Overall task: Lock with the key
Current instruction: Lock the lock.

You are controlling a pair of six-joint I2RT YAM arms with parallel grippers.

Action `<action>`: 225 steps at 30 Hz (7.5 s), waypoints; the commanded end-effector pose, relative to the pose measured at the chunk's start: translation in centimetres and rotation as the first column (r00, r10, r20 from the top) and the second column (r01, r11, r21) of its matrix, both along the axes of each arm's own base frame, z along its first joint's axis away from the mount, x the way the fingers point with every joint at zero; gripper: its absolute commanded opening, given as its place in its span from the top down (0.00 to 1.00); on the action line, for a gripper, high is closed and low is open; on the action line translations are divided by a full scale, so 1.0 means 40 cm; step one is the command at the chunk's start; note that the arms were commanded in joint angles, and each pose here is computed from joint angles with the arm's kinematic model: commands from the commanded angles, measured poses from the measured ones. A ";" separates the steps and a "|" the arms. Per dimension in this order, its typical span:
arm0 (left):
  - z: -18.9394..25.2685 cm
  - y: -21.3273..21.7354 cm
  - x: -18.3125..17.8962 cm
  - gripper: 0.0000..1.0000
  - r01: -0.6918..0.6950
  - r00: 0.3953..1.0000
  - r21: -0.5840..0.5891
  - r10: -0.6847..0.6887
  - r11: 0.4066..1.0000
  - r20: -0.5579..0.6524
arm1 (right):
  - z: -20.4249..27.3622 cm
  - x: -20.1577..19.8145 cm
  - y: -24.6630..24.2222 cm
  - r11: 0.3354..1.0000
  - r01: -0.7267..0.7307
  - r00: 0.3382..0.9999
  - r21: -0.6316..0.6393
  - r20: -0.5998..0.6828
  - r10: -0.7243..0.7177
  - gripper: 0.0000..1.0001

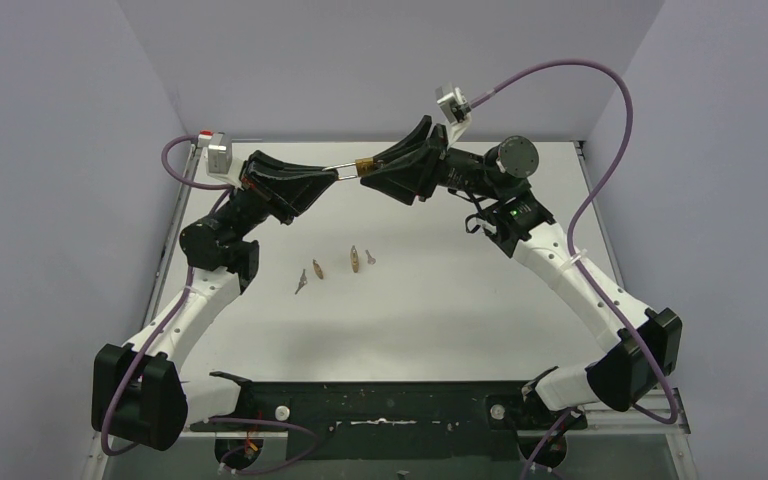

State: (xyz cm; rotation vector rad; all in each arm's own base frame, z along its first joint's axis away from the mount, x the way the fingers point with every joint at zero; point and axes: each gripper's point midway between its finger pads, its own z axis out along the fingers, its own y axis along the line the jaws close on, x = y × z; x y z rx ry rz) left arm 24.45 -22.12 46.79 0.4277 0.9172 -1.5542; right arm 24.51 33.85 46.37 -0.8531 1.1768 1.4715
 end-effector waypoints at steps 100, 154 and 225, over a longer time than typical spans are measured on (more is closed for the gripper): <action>0.046 -0.022 -0.075 0.54 0.119 0.992 0.248 -0.124 0.961 0.004 | 0.061 -0.096 -0.078 0.982 -0.187 0.980 -0.039 -0.079 0.184 1.00; 0.012 -0.062 -0.076 1.00 0.124 0.992 0.279 -0.124 0.952 -0.017 | 0.031 -0.065 -0.088 0.989 -0.141 0.986 -0.048 -0.101 0.136 0.95; 0.007 -0.078 -0.088 1.00 0.261 0.965 0.275 -0.249 0.925 -0.079 | 0.033 -0.058 -0.114 0.997 -0.014 1.000 -0.077 0.025 0.016 1.00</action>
